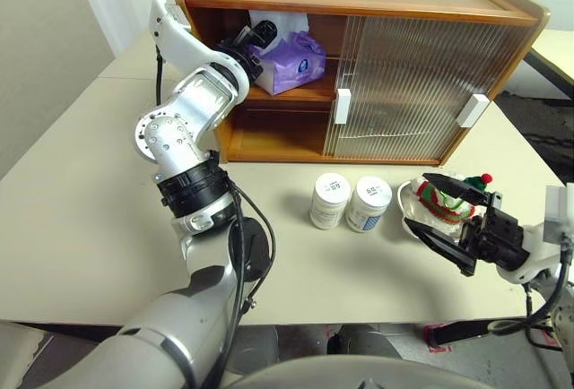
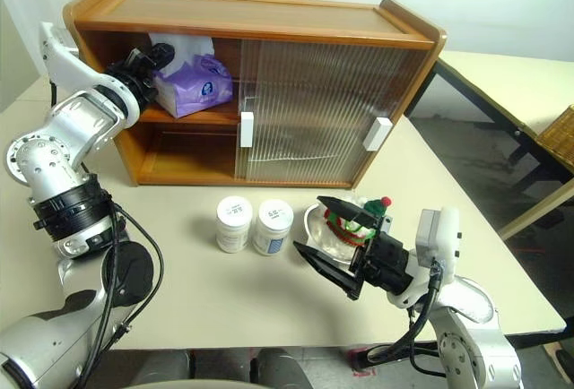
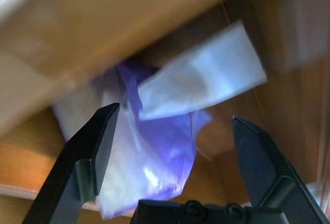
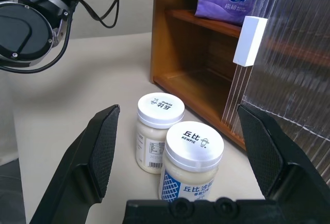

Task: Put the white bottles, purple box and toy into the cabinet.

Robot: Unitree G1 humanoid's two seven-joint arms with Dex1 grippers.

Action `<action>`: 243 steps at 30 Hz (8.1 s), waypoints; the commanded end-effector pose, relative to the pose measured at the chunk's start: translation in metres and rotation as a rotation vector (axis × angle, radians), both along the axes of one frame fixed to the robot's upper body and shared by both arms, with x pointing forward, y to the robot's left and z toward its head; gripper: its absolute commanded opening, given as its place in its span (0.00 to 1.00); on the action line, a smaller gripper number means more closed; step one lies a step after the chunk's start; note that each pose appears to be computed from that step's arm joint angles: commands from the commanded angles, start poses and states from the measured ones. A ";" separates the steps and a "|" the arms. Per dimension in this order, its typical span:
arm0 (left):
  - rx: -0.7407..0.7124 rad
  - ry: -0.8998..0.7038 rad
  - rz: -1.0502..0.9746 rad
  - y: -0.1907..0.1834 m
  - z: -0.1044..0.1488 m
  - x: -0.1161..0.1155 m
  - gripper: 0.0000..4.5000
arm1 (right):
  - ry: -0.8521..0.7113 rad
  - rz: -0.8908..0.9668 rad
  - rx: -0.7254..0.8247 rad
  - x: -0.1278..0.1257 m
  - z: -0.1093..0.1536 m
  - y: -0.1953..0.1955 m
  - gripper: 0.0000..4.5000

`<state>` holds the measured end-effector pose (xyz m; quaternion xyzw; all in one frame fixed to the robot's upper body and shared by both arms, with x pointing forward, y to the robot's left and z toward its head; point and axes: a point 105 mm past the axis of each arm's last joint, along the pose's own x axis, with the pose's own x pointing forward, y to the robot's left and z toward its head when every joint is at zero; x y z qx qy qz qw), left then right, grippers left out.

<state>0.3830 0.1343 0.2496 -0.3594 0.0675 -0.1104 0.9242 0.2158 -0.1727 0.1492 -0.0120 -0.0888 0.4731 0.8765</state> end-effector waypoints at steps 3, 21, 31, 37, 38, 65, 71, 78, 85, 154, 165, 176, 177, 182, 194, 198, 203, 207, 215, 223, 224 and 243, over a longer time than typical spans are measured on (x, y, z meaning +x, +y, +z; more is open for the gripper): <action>0.170 0.032 -0.087 0.015 -0.023 -0.022 1.00 | 0.006 0.016 -0.012 0.002 0.006 0.004 1.00; 0.859 -0.551 -0.419 0.022 -0.044 -0.049 0.18 | 0.029 0.019 -0.029 -0.002 0.003 -0.001 1.00; 0.912 -0.607 -0.379 -0.009 -0.043 -0.033 0.01 | 0.021 0.013 -0.035 -0.001 0.006 -0.003 1.00; 0.883 -0.584 -0.288 -0.012 -0.040 -0.018 0.01 | 0.025 0.003 -0.028 -0.003 0.003 -0.001 1.00; 0.886 -0.575 -0.281 -0.012 -0.041 -0.015 0.01 | 0.026 0.002 -0.029 -0.003 0.003 -0.001 1.00; 1.042 -0.470 -0.112 0.007 -0.033 0.034 0.01 | 0.009 -0.030 -0.023 0.001 0.028 0.016 1.00; 0.929 -0.591 -0.320 -0.007 -0.026 0.005 0.01 | 0.017 -0.025 -0.026 0.001 0.026 0.013 1.00; 0.849 -0.637 -0.544 0.010 -0.034 -0.029 0.44 | 0.026 0.024 -0.055 -0.001 0.022 0.010 1.00; 0.879 -0.588 -0.825 0.021 -0.074 -0.061 0.98 | 0.031 0.102 -0.072 -0.008 0.020 0.009 1.00; 0.733 -0.361 -1.308 -0.060 -0.215 -0.094 0.67 | 0.060 0.066 -0.051 -0.009 0.004 0.000 1.00; 0.763 -0.360 -1.179 -0.031 -0.200 -0.082 0.67 | 0.028 0.003 0.058 -0.004 0.013 0.004 1.00; 0.801 -0.417 -0.846 0.014 -0.161 -0.054 0.67 | 0.034 0.036 0.074 0.000 0.013 0.022 1.00; 0.807 -0.417 -0.810 0.015 -0.158 -0.049 0.67 | 0.033 0.041 0.070 0.001 0.013 0.022 1.00; 0.836 -0.389 -0.694 0.017 -0.154 -0.035 0.67 | 0.030 0.049 0.064 0.003 0.014 0.024 1.00; 0.933 -0.288 -0.396 0.013 -0.159 -0.004 0.67 | 0.031 0.044 0.057 0.001 0.013 0.025 1.00; 0.944 -0.244 -0.340 0.008 -0.163 0.002 0.67 | 0.027 0.044 0.054 0.002 0.015 0.025 1.00; 0.956 -0.182 -0.241 0.005 -0.170 0.012 0.67 | 0.028 0.044 0.053 0.003 0.016 0.026 1.00; 0.942 -0.141 -0.187 0.003 -0.175 0.015 0.67 | 0.028 0.041 0.053 0.003 0.016 0.025 1.00; 0.932 -0.094 -0.102 0.009 -0.178 0.022 0.67 | 0.025 0.042 0.051 0.003 0.018 0.026 1.00; 0.910 -0.043 -0.023 0.025 -0.180 0.027 0.67 | 0.023 0.041 0.047 0.003 0.020 0.025 1.00; 0.901 -0.040 -0.022 0.024 -0.180 0.028 0.67 | 0.022 0.040 0.047 0.003 0.020 0.025 1.00; 0.782 -0.011 -0.047 0.005 -0.185 0.028 0.67 | 0.019 0.042 0.041 0.002 0.020 0.024 1.00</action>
